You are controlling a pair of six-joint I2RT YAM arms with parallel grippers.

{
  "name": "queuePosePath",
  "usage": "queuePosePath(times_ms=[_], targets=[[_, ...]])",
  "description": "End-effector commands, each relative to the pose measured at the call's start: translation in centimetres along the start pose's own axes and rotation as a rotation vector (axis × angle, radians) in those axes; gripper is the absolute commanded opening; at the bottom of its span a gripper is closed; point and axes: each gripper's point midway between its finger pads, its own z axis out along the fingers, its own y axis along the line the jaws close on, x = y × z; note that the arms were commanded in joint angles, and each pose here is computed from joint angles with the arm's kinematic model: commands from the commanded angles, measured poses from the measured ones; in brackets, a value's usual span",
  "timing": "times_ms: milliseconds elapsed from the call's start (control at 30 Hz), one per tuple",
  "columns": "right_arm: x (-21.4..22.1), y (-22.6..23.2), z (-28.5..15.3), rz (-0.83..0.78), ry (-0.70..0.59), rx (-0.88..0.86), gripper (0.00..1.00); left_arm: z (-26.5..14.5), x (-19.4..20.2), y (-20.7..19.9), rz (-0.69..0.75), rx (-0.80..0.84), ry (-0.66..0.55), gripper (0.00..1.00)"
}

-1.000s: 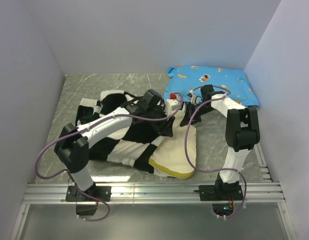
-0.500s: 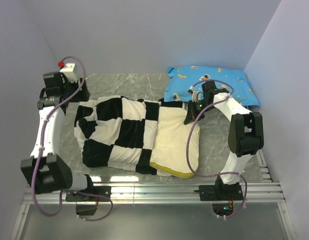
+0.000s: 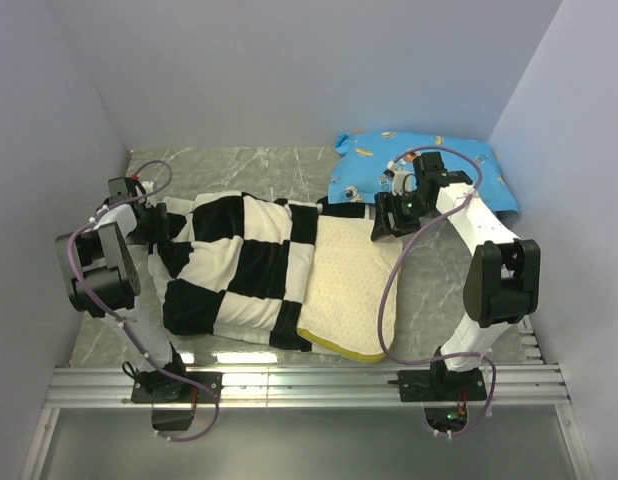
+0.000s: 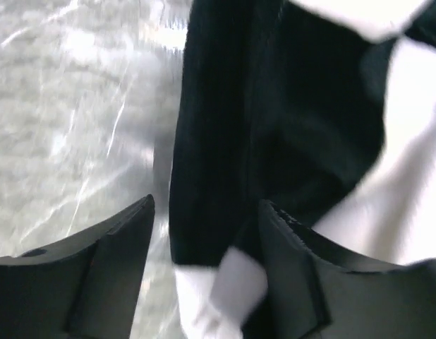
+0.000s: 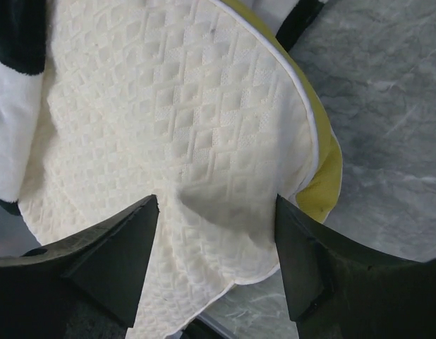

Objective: Put the pillow into the pillowcase

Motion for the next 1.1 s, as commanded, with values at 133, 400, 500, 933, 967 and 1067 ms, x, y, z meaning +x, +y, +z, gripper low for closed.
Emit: queuePosePath(times_ms=[133, 400, 500, 933, 967, 1067], targets=[[4.4, -0.3, 2.2, 0.061, 0.123, -0.044, 0.68, 1.9, -2.0, 1.4, -0.089, -0.021, -0.025, 0.01], [5.7, 0.8, 3.8, 0.114, 0.173, -0.163, 0.62, -13.7, -6.1, 3.3, 0.036, -0.233, -0.342, 0.0], [5.6, 1.4, 4.0, 0.121, 0.173, -0.199, 0.61, -16.1, -3.3, 4.9, 0.049, -0.343, -0.331, 0.0], [6.5, 6.4, 6.7, 0.067, 0.225, -0.341, 0.63, -19.2, -4.6, -19.9, 0.407, 0.483, -0.309, 0.99], [6.5, 7.0, 7.0, 0.082, 0.231, -0.359, 0.61, -19.6, -3.9, -22.3, 0.42, 0.556, -0.3, 0.99], [6.3, 8.3, 8.0, 0.095, 0.241, -0.398, 0.57, -19.6, -1.0, -29.0, 0.468, 0.688, -0.258, 0.99]])
